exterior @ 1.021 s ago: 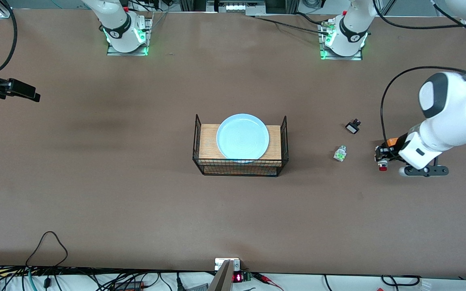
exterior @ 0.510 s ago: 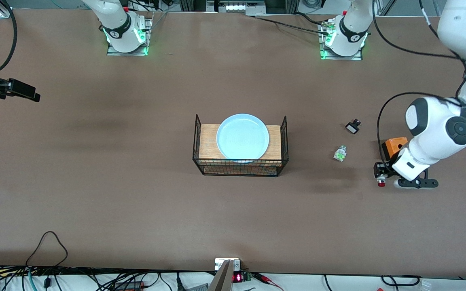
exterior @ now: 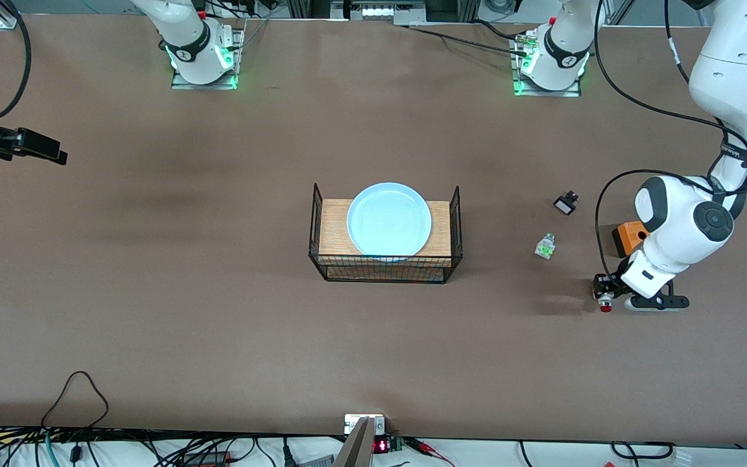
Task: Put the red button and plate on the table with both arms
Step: 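Lower the red button onto the table and open the left gripper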
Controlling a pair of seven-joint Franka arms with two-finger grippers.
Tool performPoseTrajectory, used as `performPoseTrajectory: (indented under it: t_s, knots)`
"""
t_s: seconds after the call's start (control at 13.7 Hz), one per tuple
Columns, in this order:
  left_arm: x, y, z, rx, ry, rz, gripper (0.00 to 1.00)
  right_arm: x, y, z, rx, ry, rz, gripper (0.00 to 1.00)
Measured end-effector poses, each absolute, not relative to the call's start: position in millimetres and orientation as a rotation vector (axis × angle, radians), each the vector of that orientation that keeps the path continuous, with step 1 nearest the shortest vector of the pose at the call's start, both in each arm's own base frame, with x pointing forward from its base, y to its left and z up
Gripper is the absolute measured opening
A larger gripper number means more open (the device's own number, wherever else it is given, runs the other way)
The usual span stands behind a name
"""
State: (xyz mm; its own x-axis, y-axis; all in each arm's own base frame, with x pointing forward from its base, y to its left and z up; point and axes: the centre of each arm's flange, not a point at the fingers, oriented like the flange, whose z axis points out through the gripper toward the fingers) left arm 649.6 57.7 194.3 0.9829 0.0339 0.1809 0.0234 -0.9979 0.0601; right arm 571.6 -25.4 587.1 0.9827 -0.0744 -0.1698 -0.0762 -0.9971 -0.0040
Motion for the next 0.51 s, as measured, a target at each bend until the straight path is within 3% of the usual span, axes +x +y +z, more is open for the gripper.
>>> performPoseTrajectory:
  t_s: [0.51]
  knots:
    - [650.7,58.1,188.7,3.081,0.009,0.320,0.42,564.0,8.8,599.6,-3.119,0.028,0.263,1.00]
